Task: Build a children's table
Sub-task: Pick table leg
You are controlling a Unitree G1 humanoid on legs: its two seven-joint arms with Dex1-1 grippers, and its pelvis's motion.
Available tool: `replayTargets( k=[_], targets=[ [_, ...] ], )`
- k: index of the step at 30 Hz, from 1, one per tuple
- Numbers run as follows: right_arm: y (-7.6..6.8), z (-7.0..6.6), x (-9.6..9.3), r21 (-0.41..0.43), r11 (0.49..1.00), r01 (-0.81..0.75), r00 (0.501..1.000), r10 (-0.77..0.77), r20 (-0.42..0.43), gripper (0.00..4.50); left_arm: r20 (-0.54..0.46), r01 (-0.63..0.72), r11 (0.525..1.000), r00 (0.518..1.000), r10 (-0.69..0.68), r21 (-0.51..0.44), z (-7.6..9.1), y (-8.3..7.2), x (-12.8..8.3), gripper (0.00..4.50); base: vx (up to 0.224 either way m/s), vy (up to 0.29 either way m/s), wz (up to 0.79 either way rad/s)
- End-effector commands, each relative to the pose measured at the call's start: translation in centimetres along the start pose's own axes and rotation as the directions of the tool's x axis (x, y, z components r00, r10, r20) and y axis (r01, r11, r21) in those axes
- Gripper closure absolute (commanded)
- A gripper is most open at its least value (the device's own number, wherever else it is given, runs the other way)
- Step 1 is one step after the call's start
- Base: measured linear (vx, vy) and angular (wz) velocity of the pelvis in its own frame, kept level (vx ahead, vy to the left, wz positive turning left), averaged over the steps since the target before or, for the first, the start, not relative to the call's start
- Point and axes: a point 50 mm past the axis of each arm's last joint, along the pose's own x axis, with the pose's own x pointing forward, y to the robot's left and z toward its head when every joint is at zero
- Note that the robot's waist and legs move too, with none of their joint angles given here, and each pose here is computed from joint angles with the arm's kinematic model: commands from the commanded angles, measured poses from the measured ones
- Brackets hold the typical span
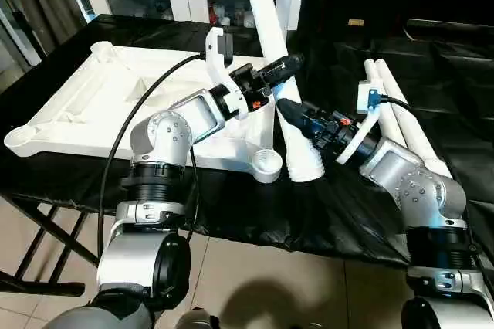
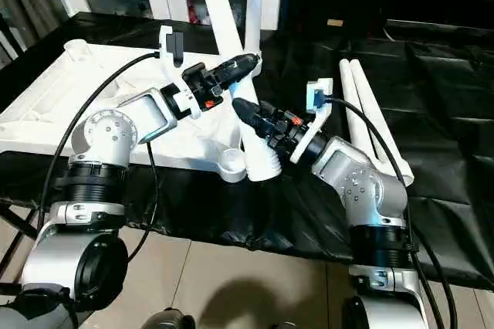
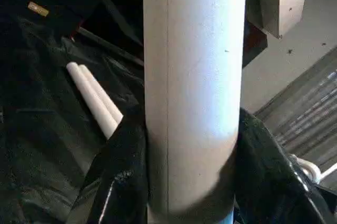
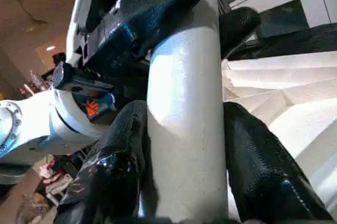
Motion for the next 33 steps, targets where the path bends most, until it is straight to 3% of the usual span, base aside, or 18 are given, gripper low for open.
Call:
replayTargets(
  k=[1, 2, 5, 11, 20, 28, 33],
  targets=[
    [-0.1, 0.3, 0.3, -0.036, 0.999, 0.033, 0.999, -0.034, -0.027, 2.69, 0.004, 0.065, 0.997, 0.998, -0.065, 0.049, 0.4, -1.1, 0.4, 2.62, 0.000, 0.000, 0.00],
    [0.0, 0.3, 0.3, -0.036, 0.999, 0.027, 0.999, -0.029, -0.034, 2.69, 0.006, 0.065, 0.996, 0.998, -0.065, 0.058, 0.4, -1.1, 0.5, 2.62, 0.000, 0.000, 0.00],
    [-0.1, 0.2, 0.4, -0.046, 0.998, 0.036, 0.995, -0.039, -0.087, 2.00, -0.014, 0.083, 0.991, 0.997, -0.082, 0.108, 0.7, -1.3, 0.5, 2.65, 0.000, 0.000, 0.00],
    [-0.5, 0.4, -0.1, -0.122, 0.993, -0.004, 0.969, -0.026, -0.246, 1.58, -0.098, 0.196, 0.955, 0.979, -0.178, 0.225, 1.3, -2.0, 0.3, 2.65, 0.000, 0.000, 0.00],
    [-0.5, 0.1, -0.6, -0.111, 0.990, -0.082, 0.911, 0.029, -0.412, 1.55, -0.234, 0.325, 0.902, 0.936, -0.263, 0.284, 1.3, -2.7, -0.2, 2.66, 0.000, 0.000, 0.00],
    [-0.2, -1.0, -1.0, -0.084, 0.987, -0.138, 0.861, 0.078, -0.503, 1.55, -0.254, 0.337, 0.892, 0.930, -0.266, 0.300, 1.4, -2.5, -0.4, 2.66, 0.000, 0.000, 0.00],
    [-0.2, -1.1, -1.1, -0.103, 0.984, -0.144, 0.860, 0.073, -0.505, 1.55, -0.258, 0.344, 0.891, 0.927, -0.272, 0.296, 1.4, -2.5, -0.4, 2.66, 0.000, 0.000, 0.00]
  ],
)
